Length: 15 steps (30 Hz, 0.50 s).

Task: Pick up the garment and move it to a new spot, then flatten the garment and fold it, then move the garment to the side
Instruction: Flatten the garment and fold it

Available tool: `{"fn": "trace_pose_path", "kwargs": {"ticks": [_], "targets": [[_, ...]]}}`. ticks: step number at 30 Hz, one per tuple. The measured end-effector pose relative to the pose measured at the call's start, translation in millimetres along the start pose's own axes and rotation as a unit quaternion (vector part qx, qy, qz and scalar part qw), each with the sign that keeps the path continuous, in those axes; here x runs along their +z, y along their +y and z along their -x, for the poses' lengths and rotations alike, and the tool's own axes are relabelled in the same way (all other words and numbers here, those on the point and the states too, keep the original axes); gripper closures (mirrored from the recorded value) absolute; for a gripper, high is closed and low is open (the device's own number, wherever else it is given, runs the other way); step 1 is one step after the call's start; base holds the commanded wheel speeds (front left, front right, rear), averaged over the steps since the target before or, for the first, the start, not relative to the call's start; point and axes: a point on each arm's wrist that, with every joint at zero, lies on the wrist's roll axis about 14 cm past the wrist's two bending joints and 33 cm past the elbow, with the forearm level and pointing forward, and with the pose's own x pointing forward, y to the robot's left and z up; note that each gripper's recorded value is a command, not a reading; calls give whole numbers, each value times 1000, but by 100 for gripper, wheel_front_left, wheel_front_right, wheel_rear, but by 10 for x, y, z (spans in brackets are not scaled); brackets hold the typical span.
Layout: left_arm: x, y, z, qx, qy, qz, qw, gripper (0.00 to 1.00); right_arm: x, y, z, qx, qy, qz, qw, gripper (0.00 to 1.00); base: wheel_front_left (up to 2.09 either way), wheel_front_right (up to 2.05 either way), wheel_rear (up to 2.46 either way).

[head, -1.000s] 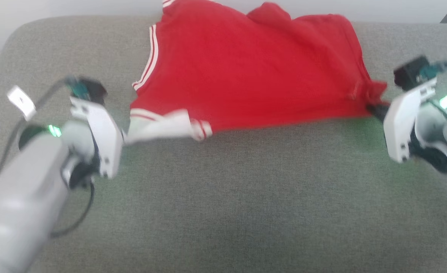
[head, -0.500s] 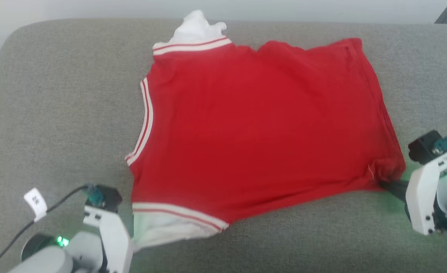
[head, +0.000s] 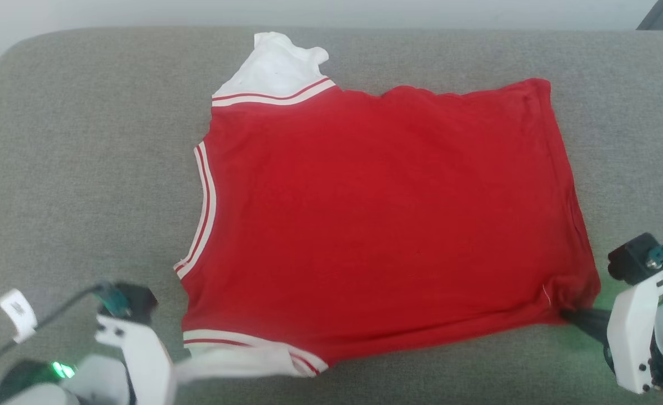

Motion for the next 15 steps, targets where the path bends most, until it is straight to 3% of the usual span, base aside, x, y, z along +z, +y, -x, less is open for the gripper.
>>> {"fn": "trace_pose_path", "kwargs": {"ticks": [4,10,15], "targets": [[437,111,147,21,-71,-24,997,100,229,-1,86,-11,-37,7,999,100,0,0,0],[1206,244,376,49,-177,-77,980,100,663,-7,169,-29,-89,24,995,100,0,0,0],[1823,272,301,52,-223,-103,968,100,1131,-47,98,-45,-124,49,990,100,0,0,0]]}}
